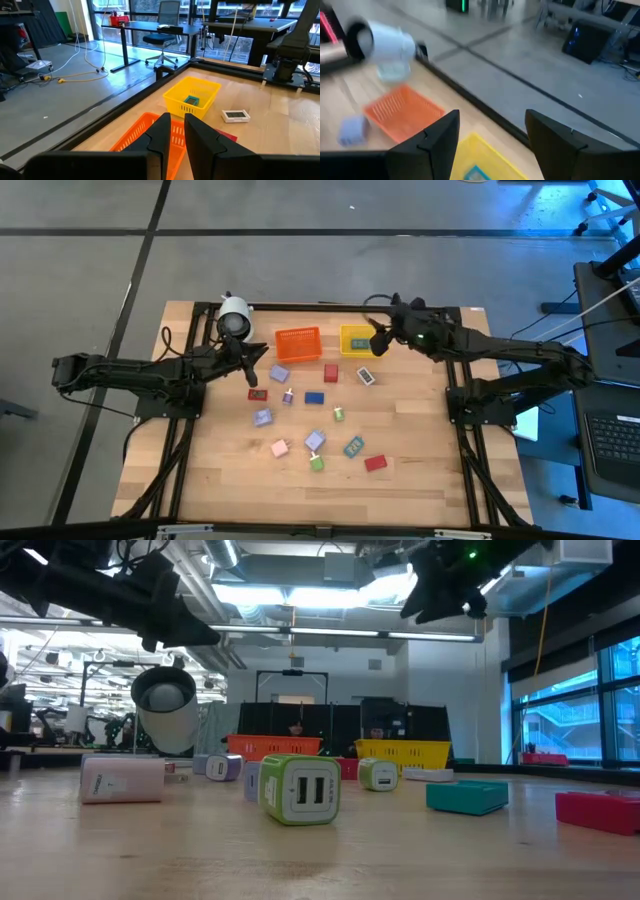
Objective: Pick & Place Office items
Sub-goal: Put the middle purple charger adapter into the orange bin
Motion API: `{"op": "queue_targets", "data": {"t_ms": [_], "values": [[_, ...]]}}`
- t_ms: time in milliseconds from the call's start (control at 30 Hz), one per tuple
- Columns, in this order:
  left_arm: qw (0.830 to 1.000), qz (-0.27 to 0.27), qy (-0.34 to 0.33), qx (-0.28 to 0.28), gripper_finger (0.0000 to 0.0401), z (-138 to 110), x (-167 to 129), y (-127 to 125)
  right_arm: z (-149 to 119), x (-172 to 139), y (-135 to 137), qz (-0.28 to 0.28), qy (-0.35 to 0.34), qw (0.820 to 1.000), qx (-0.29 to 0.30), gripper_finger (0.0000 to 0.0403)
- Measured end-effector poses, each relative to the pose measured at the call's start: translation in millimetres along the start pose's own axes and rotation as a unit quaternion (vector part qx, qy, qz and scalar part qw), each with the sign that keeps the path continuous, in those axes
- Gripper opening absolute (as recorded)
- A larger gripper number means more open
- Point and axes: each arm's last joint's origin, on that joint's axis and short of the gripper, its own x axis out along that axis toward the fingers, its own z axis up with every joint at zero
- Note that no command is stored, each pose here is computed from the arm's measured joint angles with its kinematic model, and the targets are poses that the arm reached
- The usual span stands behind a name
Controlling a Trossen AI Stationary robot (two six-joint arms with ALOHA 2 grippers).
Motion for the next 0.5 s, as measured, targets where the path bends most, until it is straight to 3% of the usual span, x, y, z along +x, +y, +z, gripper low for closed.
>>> {"op": "queue_targets", "data": {"t_ms": [267, 500], "values": [[1.000, 0.000, 0.001, -0.010, 0.0052, -0.2, 0.1, 0.0, -32.7, -20.6, -18.8, 0.023, -0.056, 0.997, 0.048, 0.0232], [1.000, -0.018, 0.010, -0.015, 0.0060, -2.5, 2.8, -2.2, -60.8, -21.4, -14.6, 0.063, -0.066, 0.993, 0.069, 0.0233]]}}
